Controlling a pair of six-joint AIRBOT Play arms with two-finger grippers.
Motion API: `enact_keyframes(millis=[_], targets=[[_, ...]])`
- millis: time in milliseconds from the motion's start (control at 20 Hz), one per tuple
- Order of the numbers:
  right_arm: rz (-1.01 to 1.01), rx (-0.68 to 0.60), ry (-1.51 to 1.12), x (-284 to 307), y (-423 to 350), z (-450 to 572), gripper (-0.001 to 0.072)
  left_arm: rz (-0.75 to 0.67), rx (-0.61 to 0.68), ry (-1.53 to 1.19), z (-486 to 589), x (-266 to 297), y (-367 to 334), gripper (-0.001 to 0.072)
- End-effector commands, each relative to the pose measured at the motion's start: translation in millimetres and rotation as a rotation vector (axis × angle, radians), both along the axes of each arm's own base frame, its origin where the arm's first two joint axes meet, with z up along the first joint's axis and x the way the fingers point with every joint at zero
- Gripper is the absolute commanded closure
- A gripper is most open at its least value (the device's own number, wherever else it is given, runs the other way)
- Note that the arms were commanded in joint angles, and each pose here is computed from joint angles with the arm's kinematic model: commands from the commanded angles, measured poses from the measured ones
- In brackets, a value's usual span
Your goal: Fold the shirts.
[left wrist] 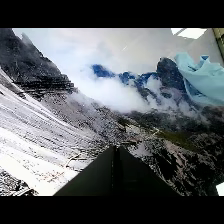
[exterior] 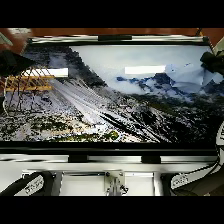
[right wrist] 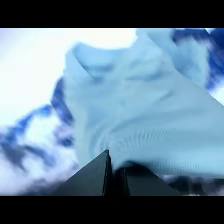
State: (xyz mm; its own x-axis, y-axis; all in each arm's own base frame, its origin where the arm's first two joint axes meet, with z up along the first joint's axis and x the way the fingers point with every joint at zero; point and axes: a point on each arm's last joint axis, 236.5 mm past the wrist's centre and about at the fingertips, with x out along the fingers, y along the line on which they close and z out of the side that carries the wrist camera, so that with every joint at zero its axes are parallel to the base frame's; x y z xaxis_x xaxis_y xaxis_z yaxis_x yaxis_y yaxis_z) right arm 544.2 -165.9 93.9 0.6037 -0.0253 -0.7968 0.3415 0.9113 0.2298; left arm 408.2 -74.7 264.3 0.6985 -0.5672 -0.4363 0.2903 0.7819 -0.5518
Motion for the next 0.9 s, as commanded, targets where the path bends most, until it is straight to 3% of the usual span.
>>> enact_keyframes(millis=[0,450,700,750,800,850], targets=[[-0.083,-0.009,0.296,-65,-13,-30,0.0645,-0.005,0.001,0.000,0,0,-2,0.0671],[-0.292,0.172,0.672,-147,13,-105,0.0644,-0.023,0.017,-0.013,0,-1,-5,0.0671],[-0.389,0.206,0.708,-158,17,-143,0.0629,-0.023,0.017,-0.013,0,-1,-5,0.0671],[-0.392,0.188,0.711,-160,13,-143,0.0480,-0.022,0.017,-0.013,0,-1,-5,0.0671],[-0.361,0.171,0.725,-164,13,-141,0.0272,-0.022,0.016,-0.014,0,-1,-5,0.0671],[-0.327,0.147,0.752,-173,11,-135,0.0214,-0.022,0.017,-0.014,0,-1,-5,0.0670]])
